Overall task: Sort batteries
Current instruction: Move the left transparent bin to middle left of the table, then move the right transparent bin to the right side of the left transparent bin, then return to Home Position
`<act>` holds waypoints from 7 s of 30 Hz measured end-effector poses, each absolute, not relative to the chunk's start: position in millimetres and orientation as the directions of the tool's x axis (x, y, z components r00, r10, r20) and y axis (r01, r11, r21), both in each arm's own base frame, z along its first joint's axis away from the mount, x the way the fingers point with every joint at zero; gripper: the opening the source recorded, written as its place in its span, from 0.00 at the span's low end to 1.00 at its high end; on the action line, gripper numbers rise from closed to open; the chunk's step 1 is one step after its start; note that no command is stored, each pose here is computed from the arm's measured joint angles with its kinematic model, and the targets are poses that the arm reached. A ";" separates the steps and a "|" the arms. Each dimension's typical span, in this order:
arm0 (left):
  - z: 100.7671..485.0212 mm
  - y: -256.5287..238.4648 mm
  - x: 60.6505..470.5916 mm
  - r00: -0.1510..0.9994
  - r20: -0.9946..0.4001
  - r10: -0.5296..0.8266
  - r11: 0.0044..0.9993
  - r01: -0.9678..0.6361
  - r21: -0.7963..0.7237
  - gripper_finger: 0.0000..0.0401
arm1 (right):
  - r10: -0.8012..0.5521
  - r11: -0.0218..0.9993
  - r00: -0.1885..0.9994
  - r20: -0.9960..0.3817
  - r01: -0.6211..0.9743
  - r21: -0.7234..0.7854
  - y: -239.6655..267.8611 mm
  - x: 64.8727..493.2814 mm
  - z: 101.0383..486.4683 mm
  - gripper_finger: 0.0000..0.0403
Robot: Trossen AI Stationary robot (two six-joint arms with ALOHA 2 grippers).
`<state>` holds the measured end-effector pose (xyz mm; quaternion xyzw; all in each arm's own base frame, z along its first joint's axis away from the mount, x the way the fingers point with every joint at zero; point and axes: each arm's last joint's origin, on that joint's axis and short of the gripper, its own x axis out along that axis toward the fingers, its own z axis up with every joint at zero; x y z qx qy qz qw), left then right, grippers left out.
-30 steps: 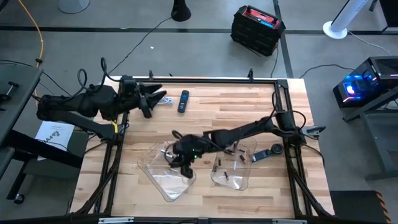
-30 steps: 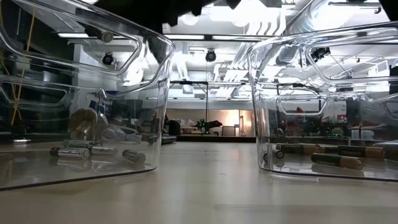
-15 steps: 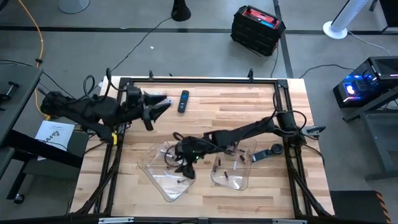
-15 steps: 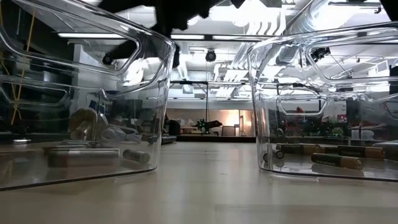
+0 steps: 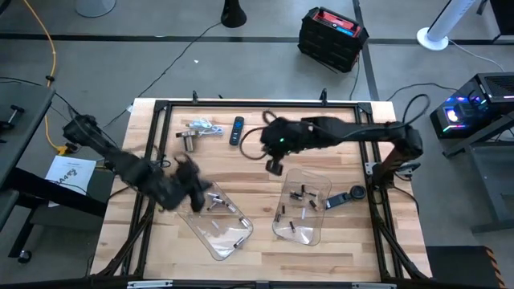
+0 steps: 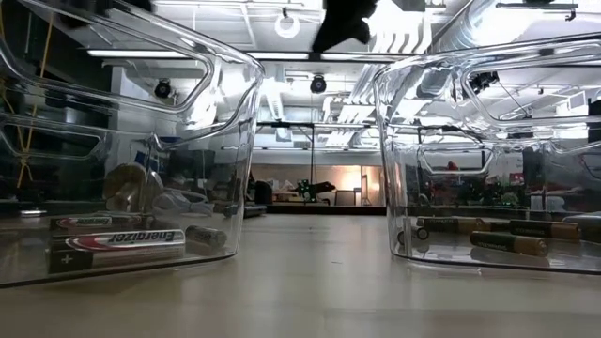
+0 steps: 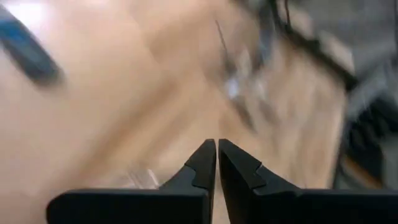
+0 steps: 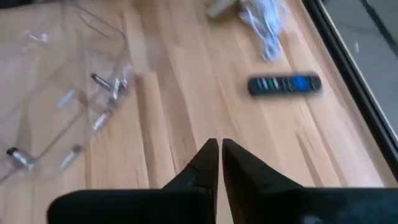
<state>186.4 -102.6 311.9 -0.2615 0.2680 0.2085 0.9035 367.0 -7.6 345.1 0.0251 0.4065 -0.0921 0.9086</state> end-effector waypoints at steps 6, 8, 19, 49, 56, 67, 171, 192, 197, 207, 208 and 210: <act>248.5 -144.7 196.2 0.638 -0.768 -0.056 0.800 -0.432 -0.417 0.00 | -0.184 0.961 0.598 -0.780 0.278 -0.013 -20.9 335.8 363.0 0.01; 232.0 -145.5 194.6 0.573 -0.819 -0.024 0.798 -0.482 -0.361 0.00 | -0.199 0.952 0.598 -0.777 0.305 -0.009 -20.7 328.3 368.9 0.01; 183.0 -91.1 199.4 0.326 -0.940 0.101 0.708 -0.687 -0.162 0.00 | -0.358 0.860 0.511 -0.782 0.506 -0.063 -9.8 295.9 382.7 0.00; 206.7 26.4 261.1 0.696 -0.714 0.082 0.922 -0.325 -0.210 0.00 | -0.403 0.771 0.404 -0.821 0.633 -0.068 36.2 256.1 386.7 0.00; 221.6 26.2 248.7 0.701 -0.693 0.168 0.906 -0.387 -0.171 0.00 | -0.088 0.838 0.273 -0.958 0.540 0.077 39.0 263.0 332.7 0.00; 292.2 5.3 193.9 0.896 -0.423 0.134 0.901 -0.288 -0.325 0.00 | -0.034 0.700 0.433 -0.901 0.654 0.288 35.7 285.9 191.9 0.00; 161.4 8.5 103.2 0.984 -0.072 0.163 0.854 -0.178 -0.488 0.00 | -0.170 0.897 0.900 -0.402 0.310 0.315 -32.4 144.2 135.0 0.00; 169.6 9.1 96.6 0.985 0.032 0.169 0.856 -0.131 -0.500 0.00 | -0.158 0.944 0.967 0.199 0.088 0.319 -16.8 89.7 199.1 0.00; 169.5 7.3 96.7 0.988 0.031 0.149 0.859 -0.114 -0.500 0.00 | -0.145 0.947 0.959 0.243 0.063 0.316 -15.3 89.0 203.2 0.00; 169.5 2.9 97.0 0.994 0.031 0.104 0.863 -0.075 -0.500 0.00 | -0.139 0.944 0.973 0.182 0.075 0.321 -15.3 91.3 197.6 0.00; 169.5 2.9 97.0 0.994 0.031 0.104 0.863 -0.074 -0.500 0.00 | -0.139 0.943 0.975 0.171 0.078 0.322 -15.3 91.5 196.5 0.00; 169.5 2.9 97.0 0.994 0.031 0.104 0.863 -0.075 -0.500 0.00 | -0.140 0.943 0.978 0.156 0.083 0.323 -15.3 91.7 195.1 0.00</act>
